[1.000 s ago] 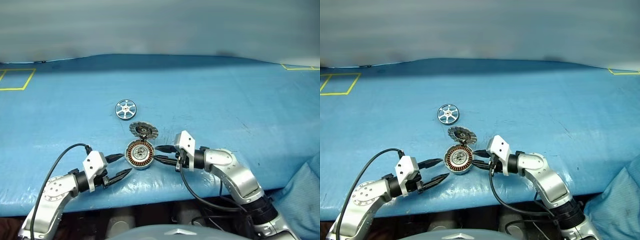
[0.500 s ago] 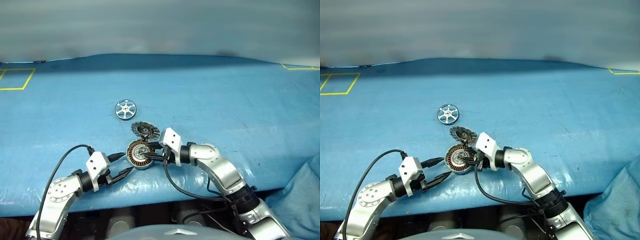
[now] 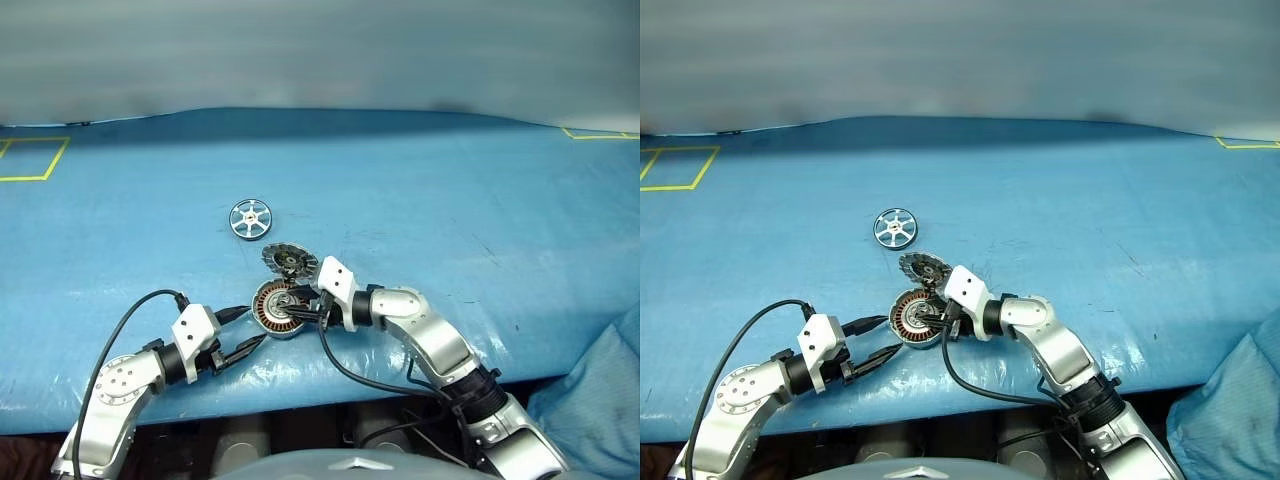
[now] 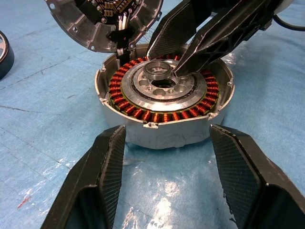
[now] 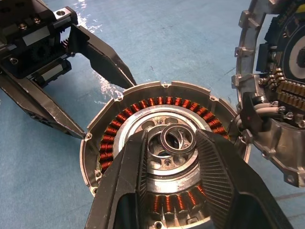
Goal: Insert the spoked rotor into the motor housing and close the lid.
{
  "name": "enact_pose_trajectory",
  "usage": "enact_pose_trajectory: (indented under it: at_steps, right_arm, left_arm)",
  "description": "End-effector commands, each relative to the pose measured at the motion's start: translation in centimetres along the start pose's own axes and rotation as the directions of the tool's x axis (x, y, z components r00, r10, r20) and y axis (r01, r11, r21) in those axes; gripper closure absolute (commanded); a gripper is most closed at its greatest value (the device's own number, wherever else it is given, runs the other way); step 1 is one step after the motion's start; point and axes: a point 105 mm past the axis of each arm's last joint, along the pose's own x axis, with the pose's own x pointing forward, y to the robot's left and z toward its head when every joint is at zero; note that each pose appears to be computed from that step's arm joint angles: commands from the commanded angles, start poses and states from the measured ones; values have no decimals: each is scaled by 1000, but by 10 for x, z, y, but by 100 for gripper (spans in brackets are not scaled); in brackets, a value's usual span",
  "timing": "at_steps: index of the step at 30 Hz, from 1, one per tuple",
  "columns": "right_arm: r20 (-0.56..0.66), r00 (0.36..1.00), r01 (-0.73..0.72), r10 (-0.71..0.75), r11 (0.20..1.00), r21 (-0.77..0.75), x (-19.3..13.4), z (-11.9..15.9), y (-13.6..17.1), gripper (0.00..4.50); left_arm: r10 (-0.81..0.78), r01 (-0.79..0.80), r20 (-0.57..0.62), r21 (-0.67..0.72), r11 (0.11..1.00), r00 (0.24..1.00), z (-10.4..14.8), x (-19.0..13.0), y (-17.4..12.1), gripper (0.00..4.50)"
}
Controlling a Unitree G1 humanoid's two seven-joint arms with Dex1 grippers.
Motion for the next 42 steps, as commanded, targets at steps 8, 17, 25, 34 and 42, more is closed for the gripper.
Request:
enact_pose_trajectory:
  at_steps: [8, 17, 25, 34, 42]
  right_arm:
    - [-7, 998, -63, 63, 998, -30, 3, 5, 12, 285]
    - [9, 996, -83, 83, 996, -41, 1, 9, 16, 285]
    - [44, 996, -70, 72, 996, -56, -1, 18, 13, 285]
    - [66, 995, -76, 81, 995, -69, 3, 27, 14, 285]
    - [35, 998, -49, 50, 998, -26, 9, 16, 5, 285]
  left_arm:
    - [19, -19, 19, 31, 999, 1000, 4, 1, 3, 154]
    - [27, -27, 10, 39, 999, 1000, 1, 2, 5, 154]
    - [31, -31, 7, 38, 999, 999, 0, 1, 6, 154]
    - [34, -34, 10, 32, 999, 999, -1, 2, 6, 154]
    - [39, -39, 10, 32, 999, 999, -2, 2, 6, 154]
